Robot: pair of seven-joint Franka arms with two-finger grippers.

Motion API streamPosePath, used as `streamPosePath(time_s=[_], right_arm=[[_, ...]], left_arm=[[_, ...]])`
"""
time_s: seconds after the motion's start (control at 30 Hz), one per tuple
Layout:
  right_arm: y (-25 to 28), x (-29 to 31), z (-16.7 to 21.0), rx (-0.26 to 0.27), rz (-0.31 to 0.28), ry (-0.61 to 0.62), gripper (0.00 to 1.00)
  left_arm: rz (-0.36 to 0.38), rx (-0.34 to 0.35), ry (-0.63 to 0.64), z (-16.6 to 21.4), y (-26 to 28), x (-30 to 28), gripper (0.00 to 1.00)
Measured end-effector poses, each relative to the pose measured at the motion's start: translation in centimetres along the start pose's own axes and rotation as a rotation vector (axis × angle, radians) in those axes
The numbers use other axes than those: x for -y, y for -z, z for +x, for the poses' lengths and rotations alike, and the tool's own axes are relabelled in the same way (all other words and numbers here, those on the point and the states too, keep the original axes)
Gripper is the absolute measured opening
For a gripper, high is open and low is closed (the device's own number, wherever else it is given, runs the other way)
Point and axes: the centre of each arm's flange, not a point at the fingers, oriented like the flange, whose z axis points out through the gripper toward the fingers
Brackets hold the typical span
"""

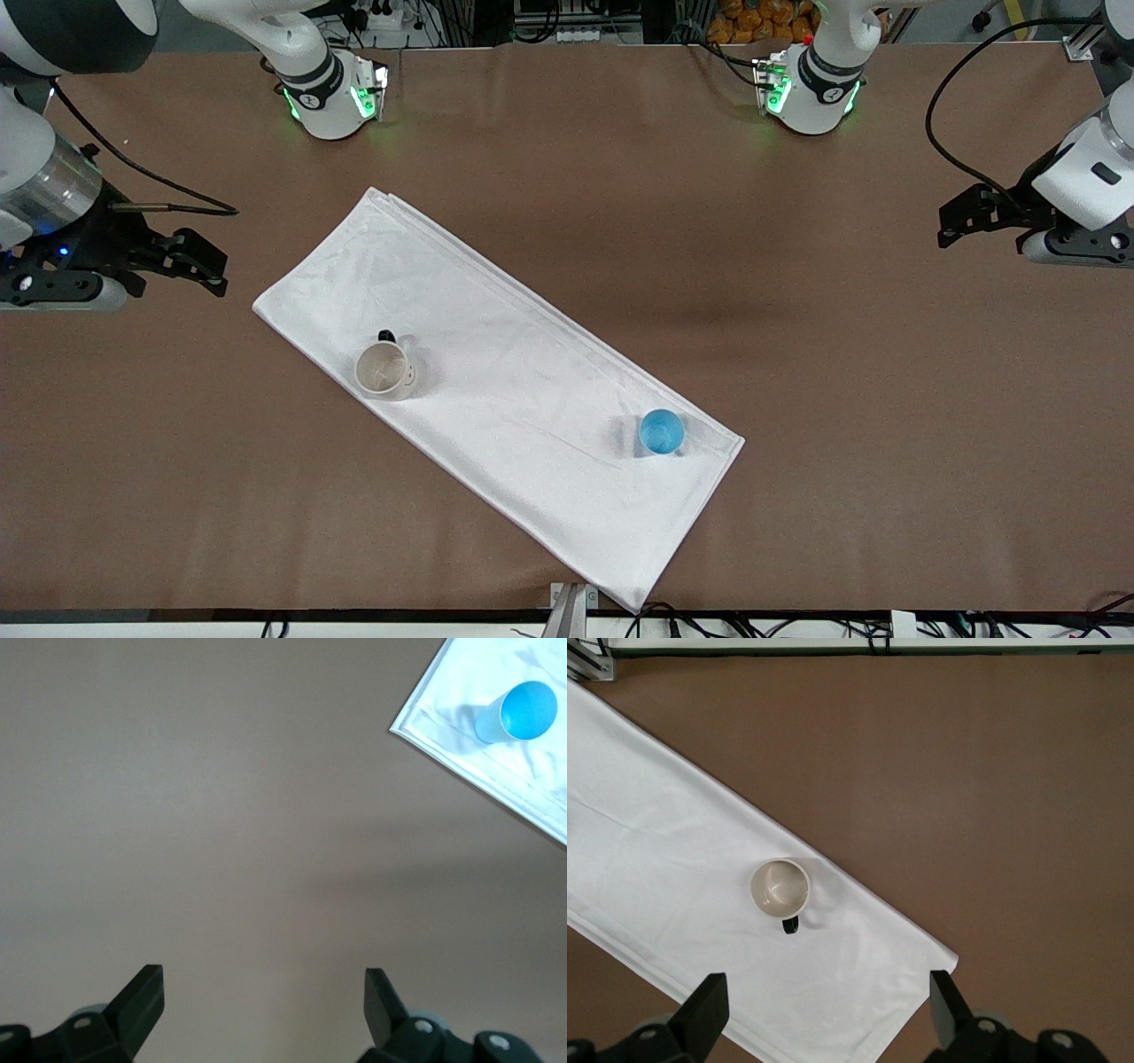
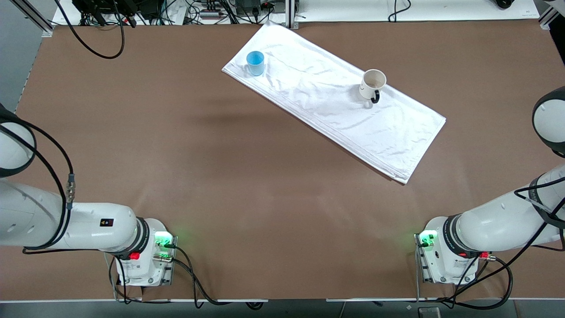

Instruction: Place blue cup into white mug on table

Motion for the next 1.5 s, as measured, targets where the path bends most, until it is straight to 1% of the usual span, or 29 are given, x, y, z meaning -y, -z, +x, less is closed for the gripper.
streamPosePath(time_s=[0.37,0.73,0.8,0.9,1.1,1.2,1.3,1.5], right_arm=[[-0.6,0.1,0.1,0.002,0.008,-0.001,1.0],[-1.4,-0.7,0.1,0.016,0.021,-0.003,1.0],[-1.6,-0.6,0.0,0.025,0.022,0.003,1.0],[-2.5,0.0,-0.4,0.057,0.022,0.02,1.0],[-6.6,3.1,-1.7,0.134,0.017,0.076,1.0],[-9.0,4.5,-2.3,0.158,0.016,0.101,1.0],[-11.9,5.8,-3.0,0.163,0.019,0.123,1.0],[-18.2,7.8,-5.1,0.142,0.028,0.158,1.0]], left_arm=[[-0.001,0.012,-0.003,0.2,-0.6,-0.2,1.0],[-0.004,0.053,-0.038,1.4,-2.9,-2.3,1.0],[-0.005,0.063,-0.033,1.7,-3.4,-2.5,1.0],[-0.006,0.077,-0.022,2.3,-4.4,-3.3,1.0],[-0.007,0.097,0.04,4.6,-6.6,-6.1,1.0],[-0.008,0.102,0.074,6.0,-8.1,-7.7,1.0],[-0.014,0.084,0.111,7.7,-10.1,-9.5,1.0],[-0.035,0.026,0.193,10.4,-14.7,-13.6,1.0]])
